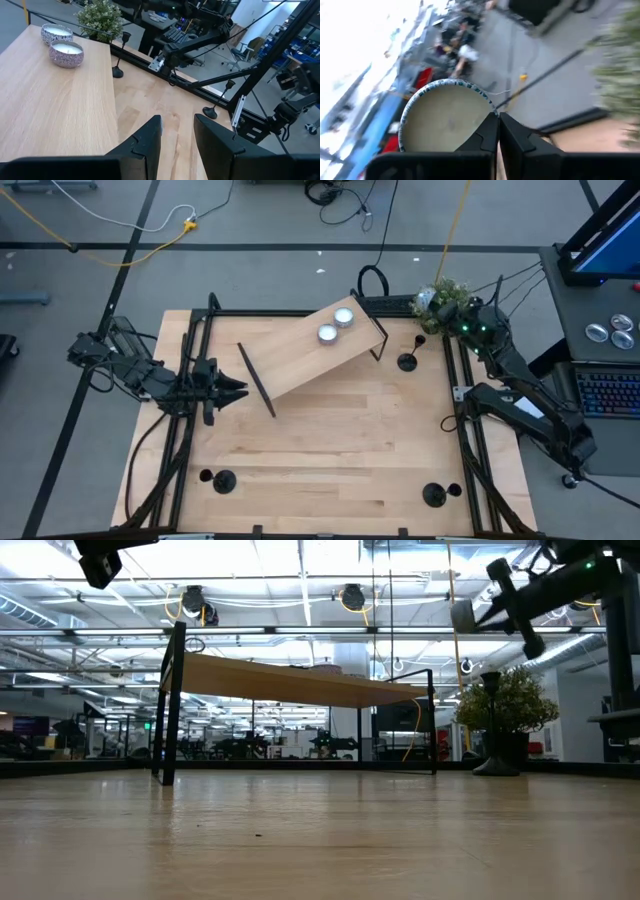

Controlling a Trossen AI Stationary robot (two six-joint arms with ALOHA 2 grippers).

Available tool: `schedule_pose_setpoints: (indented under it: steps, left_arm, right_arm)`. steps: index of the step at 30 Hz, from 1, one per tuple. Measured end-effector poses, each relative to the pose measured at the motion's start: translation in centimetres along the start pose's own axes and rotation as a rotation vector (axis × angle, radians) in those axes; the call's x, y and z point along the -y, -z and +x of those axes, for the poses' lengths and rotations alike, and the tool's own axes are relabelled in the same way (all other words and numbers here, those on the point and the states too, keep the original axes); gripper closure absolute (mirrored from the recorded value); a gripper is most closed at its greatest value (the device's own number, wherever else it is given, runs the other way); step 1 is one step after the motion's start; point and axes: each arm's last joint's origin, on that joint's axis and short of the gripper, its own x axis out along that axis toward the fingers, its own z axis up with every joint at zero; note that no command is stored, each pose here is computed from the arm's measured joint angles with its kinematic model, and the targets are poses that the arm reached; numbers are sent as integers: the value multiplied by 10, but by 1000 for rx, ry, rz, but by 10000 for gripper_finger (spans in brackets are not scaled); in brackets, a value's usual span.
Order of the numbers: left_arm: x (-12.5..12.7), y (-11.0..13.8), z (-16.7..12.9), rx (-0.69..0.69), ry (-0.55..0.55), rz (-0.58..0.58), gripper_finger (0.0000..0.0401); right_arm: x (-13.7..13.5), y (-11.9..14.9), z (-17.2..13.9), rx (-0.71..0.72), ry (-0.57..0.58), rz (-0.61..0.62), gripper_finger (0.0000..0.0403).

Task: Pick & Place candle stick holders
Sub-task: Put the blue scented candle on the shelf

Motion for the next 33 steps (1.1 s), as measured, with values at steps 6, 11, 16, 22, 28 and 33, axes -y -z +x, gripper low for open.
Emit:
schedule_pose_setpoints:
  steps: [6, 11, 16, 22, 28, 33]
  left_arm:
    - [0, 0, 0, 0, 0, -12, 279]
    - [-1, 0, 0, 3, -6, -15, 279]
    - [-2, -1, 1, 9, -18, -17, 279]
    - [-3, -2, 1, 12, -24, -19, 279]
    - [-3, -2, 1, 12, -24, -20, 279]
    - [-3, -2, 1, 12, -24, -28, 279]
  right_arm:
    - [-18, 7, 6, -24, -168, -62, 403]
    - [-30, 22, 7, -86, -266, -75, 403]
    - [-43, 40, 5, -90, -316, -68, 403]
    - [-56, 62, 3, -80, -358, -71, 403]
    - [-70, 83, 3, -96, -382, -100, 403]
    - [-100, 89, 6, -121, -390, -189, 403]
